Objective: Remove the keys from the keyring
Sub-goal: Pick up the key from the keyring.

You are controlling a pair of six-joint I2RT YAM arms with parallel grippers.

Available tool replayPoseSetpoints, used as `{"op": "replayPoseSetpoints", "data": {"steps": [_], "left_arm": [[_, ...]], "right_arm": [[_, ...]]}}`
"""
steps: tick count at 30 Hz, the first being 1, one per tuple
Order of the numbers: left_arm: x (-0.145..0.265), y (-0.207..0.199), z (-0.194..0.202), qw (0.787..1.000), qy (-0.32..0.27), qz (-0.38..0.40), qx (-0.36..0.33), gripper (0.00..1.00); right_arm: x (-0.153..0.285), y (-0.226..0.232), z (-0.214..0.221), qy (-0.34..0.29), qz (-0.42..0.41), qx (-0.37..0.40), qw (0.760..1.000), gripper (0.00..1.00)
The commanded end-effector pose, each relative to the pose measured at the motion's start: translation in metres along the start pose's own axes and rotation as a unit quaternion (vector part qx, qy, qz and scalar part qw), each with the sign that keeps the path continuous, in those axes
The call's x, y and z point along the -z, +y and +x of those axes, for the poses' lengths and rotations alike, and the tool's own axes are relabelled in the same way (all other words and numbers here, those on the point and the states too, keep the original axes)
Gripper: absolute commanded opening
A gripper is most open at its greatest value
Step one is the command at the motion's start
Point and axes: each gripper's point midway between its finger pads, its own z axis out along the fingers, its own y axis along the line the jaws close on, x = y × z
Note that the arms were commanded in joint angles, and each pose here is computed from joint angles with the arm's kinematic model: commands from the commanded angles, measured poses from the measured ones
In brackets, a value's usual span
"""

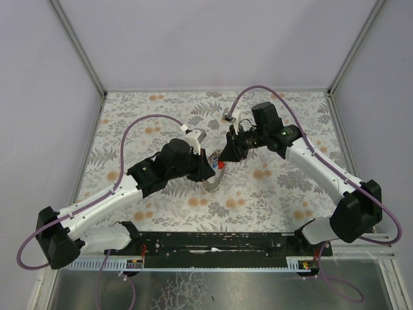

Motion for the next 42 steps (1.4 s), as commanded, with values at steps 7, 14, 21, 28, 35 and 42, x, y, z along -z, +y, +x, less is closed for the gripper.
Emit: {"op": "replayPoseSetpoints", "data": {"steps": [7,14,21,28,35,42], "left_arm": [[0.007,-0.014,-0.019,0.999,-0.028,0.017,0.012,0.00],[0.006,-0.017,-0.023,0.999,-0.030,0.017,0.027,0.00],[0.006,-0.019,-0.023,0.999,-0.027,0.020,0.038,0.00],[0.005,-0.021,-0.022,0.999,-0.024,0.023,0.038,0.00],[0.005,-0.022,-0.021,0.999,-0.022,0.026,0.039,0.00],[0.005,-0.022,-0.021,0.999,-0.021,0.026,0.041,0.00]], "right_arm": [[0.031,0.011,-0.041,-0.048,-0.001,0.037,0.998,0.37],[0.020,0.023,-0.031,-0.045,-0.049,0.014,0.998,0.29],[0.007,0.016,-0.022,-0.027,-0.030,0.012,0.999,0.30],[0.003,0.005,-0.019,-0.016,-0.003,0.012,1.000,0.30],[0.002,0.005,-0.018,-0.013,0.001,0.016,1.000,0.31],[-0.003,0.009,-0.016,-0.007,-0.006,0.019,1.000,0.18]]}}
